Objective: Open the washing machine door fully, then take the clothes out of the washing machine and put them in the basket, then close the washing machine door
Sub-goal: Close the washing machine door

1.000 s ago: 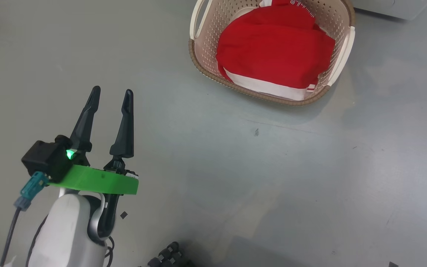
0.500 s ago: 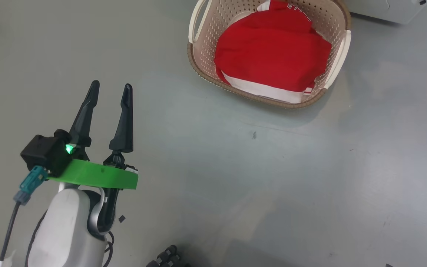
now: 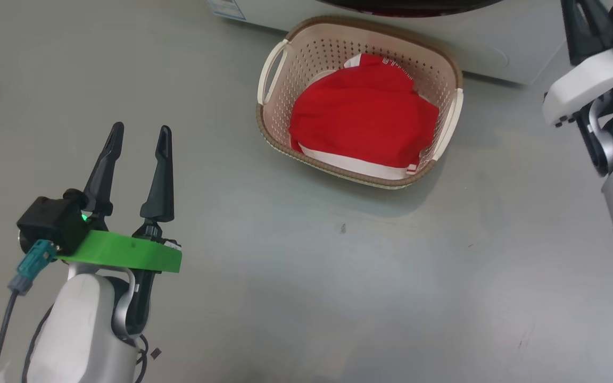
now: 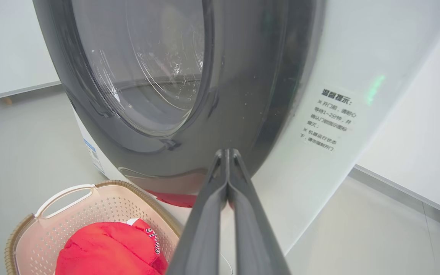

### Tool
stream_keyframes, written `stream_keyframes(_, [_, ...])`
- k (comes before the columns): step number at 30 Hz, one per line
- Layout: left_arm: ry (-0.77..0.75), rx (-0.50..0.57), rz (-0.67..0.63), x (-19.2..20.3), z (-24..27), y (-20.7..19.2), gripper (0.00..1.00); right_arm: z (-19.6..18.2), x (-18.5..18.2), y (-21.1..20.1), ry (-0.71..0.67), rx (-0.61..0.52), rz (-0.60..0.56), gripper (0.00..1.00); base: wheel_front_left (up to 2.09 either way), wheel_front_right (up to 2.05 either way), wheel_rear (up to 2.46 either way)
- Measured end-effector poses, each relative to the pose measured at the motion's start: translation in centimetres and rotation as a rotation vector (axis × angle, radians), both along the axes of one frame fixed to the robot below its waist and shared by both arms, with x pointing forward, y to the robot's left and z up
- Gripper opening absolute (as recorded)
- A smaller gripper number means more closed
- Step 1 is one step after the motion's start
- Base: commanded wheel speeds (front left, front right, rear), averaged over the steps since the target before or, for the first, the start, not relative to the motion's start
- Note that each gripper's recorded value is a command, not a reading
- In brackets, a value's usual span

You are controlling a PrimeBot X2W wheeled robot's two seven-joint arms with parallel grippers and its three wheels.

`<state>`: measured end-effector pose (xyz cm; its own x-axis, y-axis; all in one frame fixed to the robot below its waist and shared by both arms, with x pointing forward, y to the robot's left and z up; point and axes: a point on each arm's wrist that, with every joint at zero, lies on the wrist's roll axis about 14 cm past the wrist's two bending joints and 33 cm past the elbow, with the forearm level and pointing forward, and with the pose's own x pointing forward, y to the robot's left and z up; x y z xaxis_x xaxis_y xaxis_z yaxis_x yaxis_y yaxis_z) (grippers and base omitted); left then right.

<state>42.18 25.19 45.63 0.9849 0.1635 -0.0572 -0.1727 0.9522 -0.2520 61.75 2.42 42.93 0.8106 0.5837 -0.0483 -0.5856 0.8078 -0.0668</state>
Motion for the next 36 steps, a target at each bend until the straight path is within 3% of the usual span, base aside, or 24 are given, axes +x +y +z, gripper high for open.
stream_keyframes(6, [-0.039, 0.014, -0.015, -0.5, 1.6, -0.1, 1.0, -0.3, -3.2, -2.2, 0.061, 0.025, -0.069, 0.0, 0.0, 0.0, 0.0])
stream_keyframes(18, [-0.057, 0.003, -0.046, -3.2, 2.4, -1.1, 1.0, 0.9, -9.5, -10.7, 0.115, 0.057, -0.325, 0.0, 0.0, 0.0, 0.0])
stream_keyframes(31, [-0.116, -0.006, -0.122, -4.0, 4.2, -3.7, 1.0, 5.5, -15.8, -17.1, 0.01, 0.139, -0.515, 0.0, 0.0, 0.0, 0.0])
stream_keyframes(36, [-0.13, -0.012, -0.145, -4.2, 4.6, -4.6, 1.0, 5.9, -18.4, -18.5, -0.026, 0.082, -0.54, 0.0, 0.0, 0.0, 0.0])
